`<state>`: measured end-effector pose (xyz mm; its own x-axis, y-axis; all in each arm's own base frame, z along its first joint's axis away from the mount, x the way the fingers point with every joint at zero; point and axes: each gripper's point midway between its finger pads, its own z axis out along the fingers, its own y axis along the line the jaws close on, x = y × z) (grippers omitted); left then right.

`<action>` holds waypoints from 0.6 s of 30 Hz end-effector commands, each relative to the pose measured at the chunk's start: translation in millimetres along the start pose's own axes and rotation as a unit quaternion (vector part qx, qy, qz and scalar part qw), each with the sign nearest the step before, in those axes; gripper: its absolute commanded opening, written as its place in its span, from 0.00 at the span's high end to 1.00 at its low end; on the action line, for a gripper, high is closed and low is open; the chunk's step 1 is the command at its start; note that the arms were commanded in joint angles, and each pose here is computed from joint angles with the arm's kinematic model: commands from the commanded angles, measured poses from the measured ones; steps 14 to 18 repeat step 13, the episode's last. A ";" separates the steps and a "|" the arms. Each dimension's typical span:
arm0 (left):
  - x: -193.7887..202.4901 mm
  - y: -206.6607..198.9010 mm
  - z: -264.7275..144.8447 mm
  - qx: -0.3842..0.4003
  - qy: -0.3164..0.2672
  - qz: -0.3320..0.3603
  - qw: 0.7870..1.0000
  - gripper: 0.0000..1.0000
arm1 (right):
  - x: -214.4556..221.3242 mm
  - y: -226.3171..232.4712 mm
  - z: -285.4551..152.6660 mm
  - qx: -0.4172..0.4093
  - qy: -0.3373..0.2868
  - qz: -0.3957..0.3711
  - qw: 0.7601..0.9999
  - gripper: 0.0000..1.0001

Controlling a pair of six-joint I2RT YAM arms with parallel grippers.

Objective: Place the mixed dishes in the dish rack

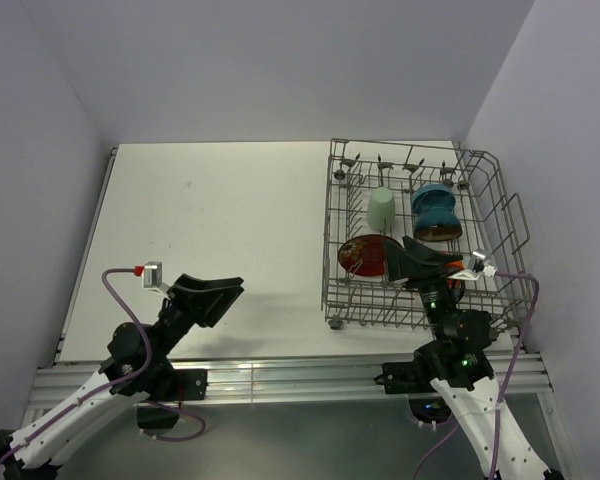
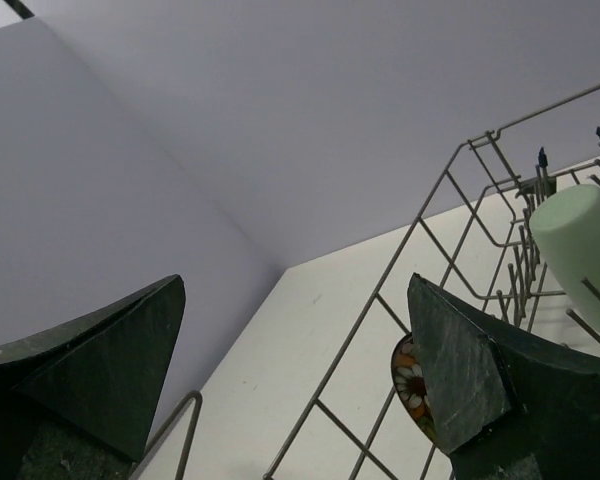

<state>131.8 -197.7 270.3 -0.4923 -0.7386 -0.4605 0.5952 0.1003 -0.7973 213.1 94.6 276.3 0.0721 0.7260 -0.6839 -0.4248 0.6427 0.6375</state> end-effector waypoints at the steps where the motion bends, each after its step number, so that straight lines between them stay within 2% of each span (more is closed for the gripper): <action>1: -35.6 -44.9 -11.8 0.068 -0.061 -0.003 0.996 0.24 | 40.2 -64.9 -26.2 0.109 0.041 -0.015 0.993 0.00; 18: -31.7 -40.0 -13.8 0.066 -0.056 0.002 0.996 0.24 | 50.0 -56.5 -27.1 0.064 0.049 -0.020 0.997 0.00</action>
